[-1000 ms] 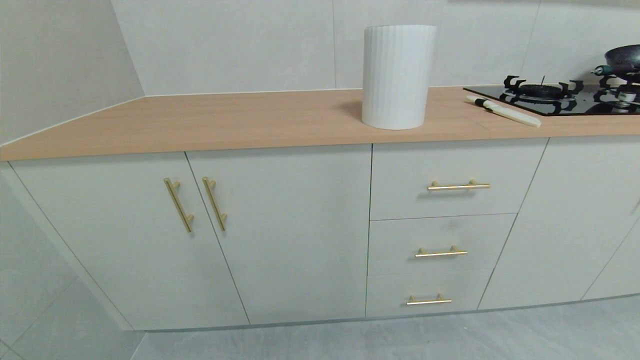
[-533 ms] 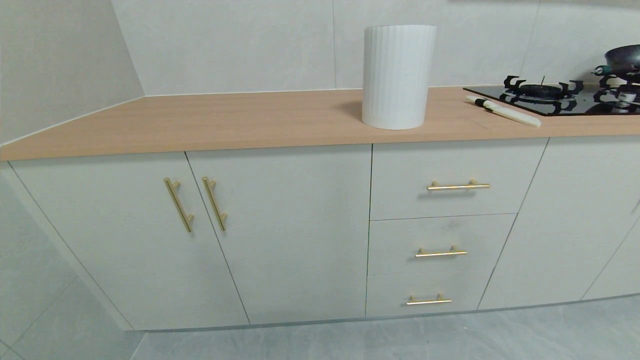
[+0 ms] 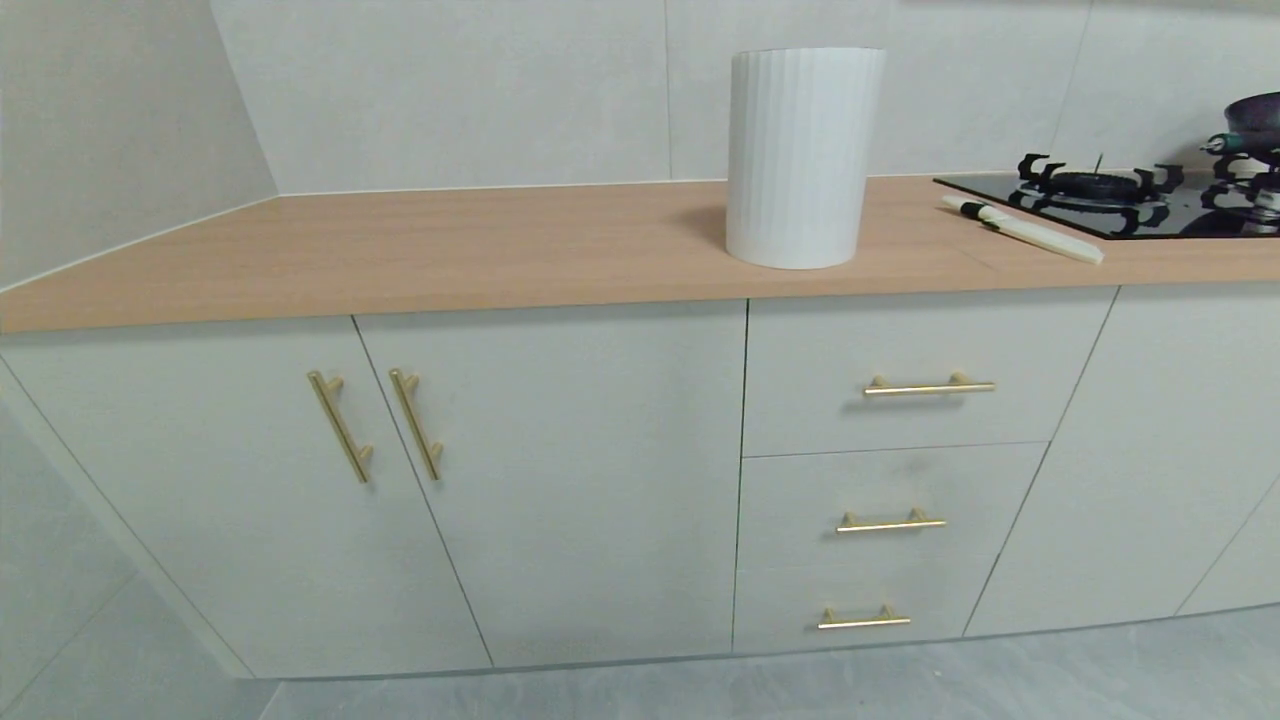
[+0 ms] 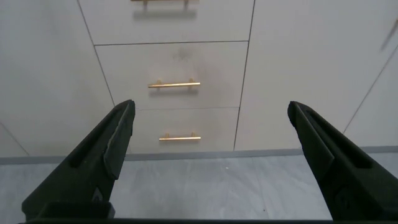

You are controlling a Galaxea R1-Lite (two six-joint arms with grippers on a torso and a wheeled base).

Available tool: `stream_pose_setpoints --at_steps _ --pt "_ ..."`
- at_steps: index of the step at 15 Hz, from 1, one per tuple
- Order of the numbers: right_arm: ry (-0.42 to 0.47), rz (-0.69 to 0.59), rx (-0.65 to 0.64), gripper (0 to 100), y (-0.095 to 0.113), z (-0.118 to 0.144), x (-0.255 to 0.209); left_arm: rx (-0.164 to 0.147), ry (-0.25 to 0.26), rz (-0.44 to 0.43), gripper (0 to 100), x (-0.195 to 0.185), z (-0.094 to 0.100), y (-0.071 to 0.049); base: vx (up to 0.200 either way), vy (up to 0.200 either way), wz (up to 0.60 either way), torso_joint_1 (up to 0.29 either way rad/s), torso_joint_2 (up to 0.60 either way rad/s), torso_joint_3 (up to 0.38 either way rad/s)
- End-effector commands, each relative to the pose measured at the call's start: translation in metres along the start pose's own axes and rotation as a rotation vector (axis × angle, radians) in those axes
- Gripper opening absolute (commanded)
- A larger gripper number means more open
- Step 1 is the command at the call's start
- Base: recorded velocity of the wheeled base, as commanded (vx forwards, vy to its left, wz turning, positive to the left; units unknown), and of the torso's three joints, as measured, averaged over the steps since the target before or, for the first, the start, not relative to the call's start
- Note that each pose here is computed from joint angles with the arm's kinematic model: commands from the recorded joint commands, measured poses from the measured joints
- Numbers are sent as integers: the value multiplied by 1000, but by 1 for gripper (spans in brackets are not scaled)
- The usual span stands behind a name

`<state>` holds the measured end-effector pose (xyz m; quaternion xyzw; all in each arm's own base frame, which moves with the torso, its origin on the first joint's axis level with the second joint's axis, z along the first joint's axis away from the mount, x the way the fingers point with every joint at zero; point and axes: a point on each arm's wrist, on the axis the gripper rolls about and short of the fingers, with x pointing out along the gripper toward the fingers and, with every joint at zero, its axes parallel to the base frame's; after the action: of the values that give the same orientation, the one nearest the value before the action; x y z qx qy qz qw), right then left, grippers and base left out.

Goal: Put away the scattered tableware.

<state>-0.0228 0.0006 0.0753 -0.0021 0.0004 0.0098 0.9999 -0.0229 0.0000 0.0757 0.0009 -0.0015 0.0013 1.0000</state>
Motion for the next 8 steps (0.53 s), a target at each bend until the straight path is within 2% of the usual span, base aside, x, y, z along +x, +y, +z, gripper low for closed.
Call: stream_pose_setpoints --at_steps 1,8 --pt "2 0 0 100 0 0 0 0 1 1 100 0 0 0 200 0 0 7 -7 2" --pt "2 0 1 100 0 0 0 0 1 1 100 0 0 0 200 0 0 0 0 2"
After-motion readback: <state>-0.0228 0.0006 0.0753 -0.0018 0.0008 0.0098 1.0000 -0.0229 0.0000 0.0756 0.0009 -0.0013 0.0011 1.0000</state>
